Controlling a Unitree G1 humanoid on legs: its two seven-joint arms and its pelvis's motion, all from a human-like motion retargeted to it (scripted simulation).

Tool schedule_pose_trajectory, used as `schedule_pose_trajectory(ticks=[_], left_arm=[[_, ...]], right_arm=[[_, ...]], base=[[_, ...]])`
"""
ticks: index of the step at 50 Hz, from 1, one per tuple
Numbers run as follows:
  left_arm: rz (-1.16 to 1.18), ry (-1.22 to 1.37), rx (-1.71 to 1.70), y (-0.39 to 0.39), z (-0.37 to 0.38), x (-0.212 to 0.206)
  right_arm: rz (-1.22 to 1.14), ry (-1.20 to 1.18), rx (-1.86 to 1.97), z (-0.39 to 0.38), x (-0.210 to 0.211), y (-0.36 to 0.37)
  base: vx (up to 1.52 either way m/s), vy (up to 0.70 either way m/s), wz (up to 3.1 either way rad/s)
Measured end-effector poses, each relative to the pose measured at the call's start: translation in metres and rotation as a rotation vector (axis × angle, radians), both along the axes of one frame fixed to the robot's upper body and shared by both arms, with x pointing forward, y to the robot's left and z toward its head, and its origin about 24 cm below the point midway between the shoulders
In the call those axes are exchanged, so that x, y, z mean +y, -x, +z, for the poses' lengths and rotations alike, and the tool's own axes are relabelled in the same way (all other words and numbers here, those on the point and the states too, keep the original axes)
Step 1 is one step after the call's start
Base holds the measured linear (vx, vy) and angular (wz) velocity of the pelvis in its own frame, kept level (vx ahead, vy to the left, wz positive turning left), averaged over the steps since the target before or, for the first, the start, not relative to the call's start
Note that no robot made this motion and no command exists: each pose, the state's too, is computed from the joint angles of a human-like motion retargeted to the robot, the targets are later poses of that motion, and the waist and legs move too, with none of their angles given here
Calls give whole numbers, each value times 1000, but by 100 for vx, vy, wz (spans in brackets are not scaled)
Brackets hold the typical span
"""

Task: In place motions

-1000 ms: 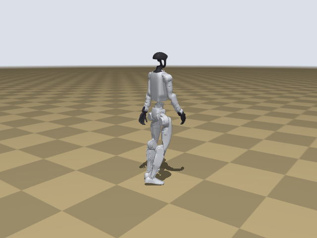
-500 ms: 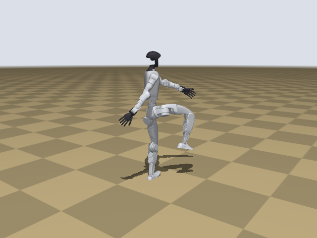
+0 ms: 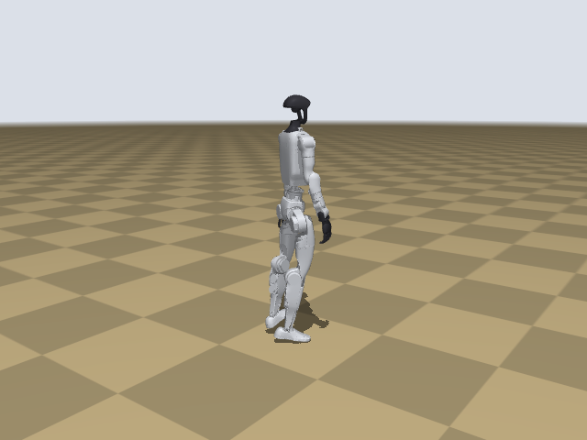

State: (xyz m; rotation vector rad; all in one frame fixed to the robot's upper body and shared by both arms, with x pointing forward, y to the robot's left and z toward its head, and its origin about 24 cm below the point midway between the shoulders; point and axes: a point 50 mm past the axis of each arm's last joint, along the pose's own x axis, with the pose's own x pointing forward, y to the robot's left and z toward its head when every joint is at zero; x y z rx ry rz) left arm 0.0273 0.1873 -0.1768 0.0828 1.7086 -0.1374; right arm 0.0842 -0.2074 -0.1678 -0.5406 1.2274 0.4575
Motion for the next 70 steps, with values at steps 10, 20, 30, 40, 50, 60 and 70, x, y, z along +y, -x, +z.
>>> schedule_pose_trajectory(ticks=[10, 20, 30, 40, 50, 60, 70], left_arm=[[356, 60, 237, 82, 5, -19], [284, -1, 438, 135, 16, -27], [322, 142, 719, 208, 51, -44], [343, 25, 366, 109, 13, -17], [92, 178, -548, -168, 38, -56], [-120, 179, -678, -209, 62, -54], [410, 112, 107, 65, -1, -50]], right_arm=[[-84, 72, 194, -8, -7, 63], [-36, 192, 251, -8, 4, 61], [346, -232, -301, 51, 103, -138], [364, -88, -179, 12, 72, -60], [-90, 401, 598, 24, -67, 185], [-515, 528, 626, 44, -60, 247], [129, 144, 363, -7, 6, 53]], base=[[12, -12, 58], [2, -9, -7], [-7, -7, -36], [5, 7, 71], [-24, 13, 25], [-2, 1, 0], [28, -5, -57]])
